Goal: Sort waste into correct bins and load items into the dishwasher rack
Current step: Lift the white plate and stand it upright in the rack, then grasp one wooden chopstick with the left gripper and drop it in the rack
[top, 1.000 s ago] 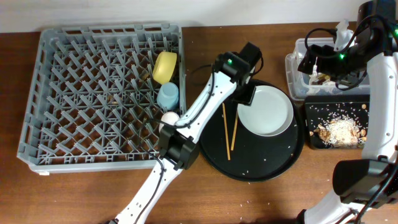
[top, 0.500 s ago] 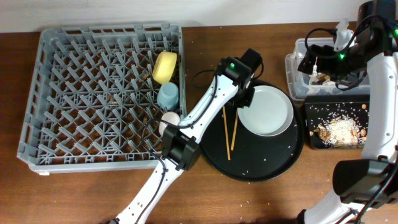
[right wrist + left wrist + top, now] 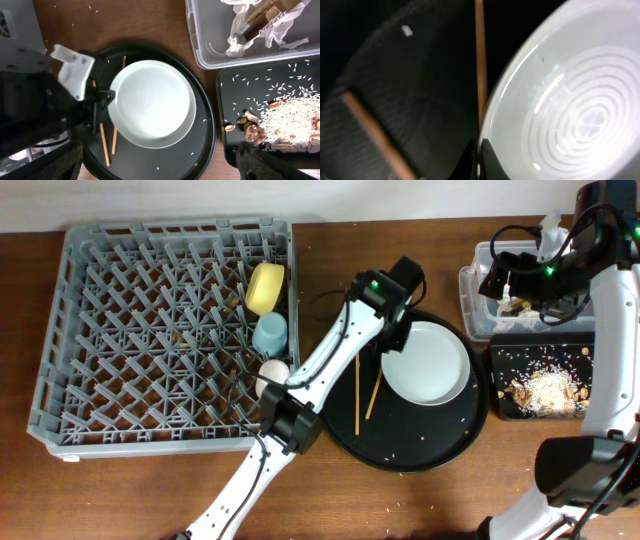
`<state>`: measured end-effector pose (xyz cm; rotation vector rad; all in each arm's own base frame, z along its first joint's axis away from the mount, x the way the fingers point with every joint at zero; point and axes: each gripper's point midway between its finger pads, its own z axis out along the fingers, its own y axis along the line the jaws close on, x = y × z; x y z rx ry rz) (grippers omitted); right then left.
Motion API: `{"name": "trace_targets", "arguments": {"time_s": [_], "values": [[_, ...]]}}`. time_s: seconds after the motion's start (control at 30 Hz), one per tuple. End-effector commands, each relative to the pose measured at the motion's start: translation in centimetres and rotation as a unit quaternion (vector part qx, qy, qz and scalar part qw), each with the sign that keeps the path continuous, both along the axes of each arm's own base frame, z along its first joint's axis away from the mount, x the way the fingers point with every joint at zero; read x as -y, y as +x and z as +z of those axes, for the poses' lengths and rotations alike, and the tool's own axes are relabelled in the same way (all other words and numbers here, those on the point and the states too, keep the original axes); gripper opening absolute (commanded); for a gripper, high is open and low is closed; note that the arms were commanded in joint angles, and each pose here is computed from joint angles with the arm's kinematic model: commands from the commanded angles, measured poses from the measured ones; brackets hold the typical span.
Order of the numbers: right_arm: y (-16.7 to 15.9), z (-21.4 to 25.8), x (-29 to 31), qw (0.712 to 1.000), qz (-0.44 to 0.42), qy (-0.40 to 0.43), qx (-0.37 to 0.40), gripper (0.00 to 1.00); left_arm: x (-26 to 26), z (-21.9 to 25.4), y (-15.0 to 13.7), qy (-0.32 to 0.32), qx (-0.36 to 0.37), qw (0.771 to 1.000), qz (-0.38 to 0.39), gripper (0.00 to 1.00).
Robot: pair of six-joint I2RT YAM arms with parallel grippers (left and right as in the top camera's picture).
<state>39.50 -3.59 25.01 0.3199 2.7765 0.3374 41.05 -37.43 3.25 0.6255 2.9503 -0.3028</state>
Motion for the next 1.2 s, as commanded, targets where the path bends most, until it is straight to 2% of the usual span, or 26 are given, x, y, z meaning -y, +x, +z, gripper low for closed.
{"name": "trace_targets", "arguments": {"time_s": [0.0,0.07,0.13,0.2,0.23,0.27,0.3,0.33,0.43,0.5,0.77,0.87,0.9,0.97,1.0,1.03,1.1,1.13,1.17], "values": [[0.0,0.1,0.2,1.000,0.001,-0.005,0.002,0.98,-4.1,11.5,4.0,-0.014,0.130,0.991,0.018,0.00],[0.0,0.1,0.2,1.000,0.001,-0.005,0.002,0.98,-8.8,16.8,6.4,0.028,0.214,0.974,0.070,0.00],[0.0,0.1,0.2,1.000,0.000,-0.006,0.002,0.98,-14.9,22.5,8.2,0.098,0.300,0.942,0.112,0.00],[0.0,0.1,0.2,1.000,0.001,-0.005,0.002,0.98,-19.9,26.1,9.0,0.174,0.352,0.909,0.138,0.00],[0.0,0.1,0.2,1.000,0.000,-0.006,0.002,0.99,-22.9,27.7,9.3,0.221,0.375,0.884,0.170,0.00],[0.0,0.1,0.2,1.000,0.001,-0.005,0.002,0.98,-27.3,29.6,9.7,0.294,0.401,0.839,0.221,0.00],[0.0,0.1,0.2,1.000,0.000,-0.006,0.002,0.98,-29.6,30.4,10.0,0.327,0.409,0.815,0.248,0.00],[0.0,0.1,0.2,1.000,0.001,-0.005,0.002,0.98,-31.3,30.7,10.4,0.341,0.412,0.802,0.268,0.00],[0.0,0.1,0.2,1.000,0.000,-0.006,0.002,0.98,-36.0,30.8,12.3,0.356,0.418,0.771,0.324,0.00],[0.0,0.1,0.2,1.000,0.000,-0.006,0.002,0.98,-38.2,29.7,13.2,0.367,0.407,0.764,0.340,0.00],[0.0,0.1,0.2,1.000,0.001,-0.005,0.002,0.99,-39.0,19.5,15.4,0.428,0.323,0.791,0.294,0.00],[0.0,0.1,0.2,1.000,0.001,-0.005,0.002,0.99,-37.9,17.5,15.8,0.399,0.307,0.817,0.280,0.01],[0.0,0.1,0.2,1.000,0.001,-0.005,0.002,0.98,-37.3,16.9,15.9,0.379,0.302,0.831,0.274,0.10],[0.0,0.1,0.2,1.000,0.001,-0.005,0.002,0.98,-36.1,15.9,16.3,0.340,0.292,0.854,0.264,0.49],[0.0,0.1,0.2,1.000,0.001,-0.005,0.002,0.98,-35.8,15.7,16.4,0.332,0.292,0.858,0.263,0.59],[0.0,0.1,0.2,1.000,0.001,-0.005,0.002,0.99,-35.7,15.7,16.6,0.327,0.294,0.859,0.264,0.65],[0.0,0.1,0.2,1.000,0.001,-0.005,0.002,0.98,-35.4,16.7,16.7,0.314,0.303,0.859,0.267,0.70],[0.0,0.1,0.2,1.000,0.000,-0.006,0.002,0.98,-34.7,17.4,16.8,0.285,0.305,0.870,0.263,0.71],[0.0,0.1,0.2,1.000,0.001,-0.005,0.002,0.98,-33.2,18.7,16.7,0.230,0.308,0.887,0.255,0.73]]}}
